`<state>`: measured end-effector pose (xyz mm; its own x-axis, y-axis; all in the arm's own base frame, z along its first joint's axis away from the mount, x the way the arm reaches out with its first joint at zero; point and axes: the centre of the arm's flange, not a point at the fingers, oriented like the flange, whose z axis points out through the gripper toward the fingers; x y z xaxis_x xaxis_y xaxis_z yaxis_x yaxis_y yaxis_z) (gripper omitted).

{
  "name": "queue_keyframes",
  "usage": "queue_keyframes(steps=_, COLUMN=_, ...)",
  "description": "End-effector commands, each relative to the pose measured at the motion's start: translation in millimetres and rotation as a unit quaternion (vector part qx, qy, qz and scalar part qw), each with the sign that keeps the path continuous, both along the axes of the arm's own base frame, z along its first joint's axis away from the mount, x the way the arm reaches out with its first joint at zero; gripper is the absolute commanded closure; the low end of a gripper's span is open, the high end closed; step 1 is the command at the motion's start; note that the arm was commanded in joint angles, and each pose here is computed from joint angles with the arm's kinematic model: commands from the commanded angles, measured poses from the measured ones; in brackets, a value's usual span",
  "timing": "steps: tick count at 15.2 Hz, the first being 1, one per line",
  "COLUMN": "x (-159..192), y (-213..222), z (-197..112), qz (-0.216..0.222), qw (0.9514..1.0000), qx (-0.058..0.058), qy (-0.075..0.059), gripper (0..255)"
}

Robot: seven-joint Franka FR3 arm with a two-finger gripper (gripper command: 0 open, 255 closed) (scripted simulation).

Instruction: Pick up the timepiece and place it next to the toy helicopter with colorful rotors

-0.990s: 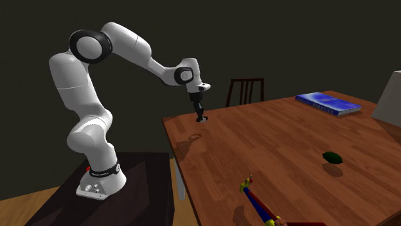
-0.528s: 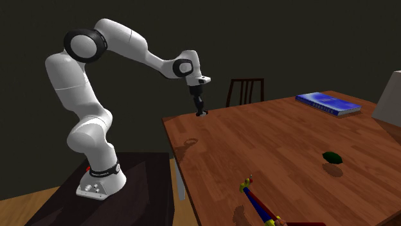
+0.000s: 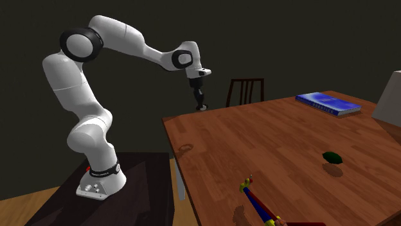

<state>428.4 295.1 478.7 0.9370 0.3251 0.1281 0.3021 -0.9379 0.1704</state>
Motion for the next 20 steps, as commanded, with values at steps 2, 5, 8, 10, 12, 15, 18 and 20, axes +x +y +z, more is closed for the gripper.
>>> queue_keyframes(steps=2, x=-0.8, y=-0.6, z=16.5, qz=0.0, qw=1.0, qx=0.0, qy=0.0, gripper=255)
queue_keyframes(steps=5, x=-0.8, y=-0.6, z=32.4, qz=0.0, qw=1.0, qx=0.0, qy=0.0, gripper=255)
queue_keyframes(steps=8, x=3.0, y=-26.7, z=35.2, qz=0.0, qw=1.0, qx=0.0, qy=0.0, gripper=255)
queue_keyframes(steps=10, x=6.8, y=-52.8, z=35.3, qz=0.0, qw=1.0, qx=0.0, qy=0.0, gripper=255)
queue_keyframes(steps=12, x=10.6, y=-79.0, z=35.3, qz=0.0, qw=1.0, qx=0.0, qy=0.0, gripper=255)
queue_keyframes(steps=15, x=16.4, y=-118.1, z=35.3, qz=0.0, qw=1.0, qx=0.0, qy=0.0, gripper=255)
queue_keyframes(steps=18, x=22.1, y=-157.3, z=35.3, qz=0.0, qw=1.0, qx=0.0, qy=0.0, gripper=255)
queue_keyframes(steps=20, x=25.9, y=-183.4, z=35.3, qz=0.0, qw=1.0, qx=0.0, qy=0.0, gripper=255)
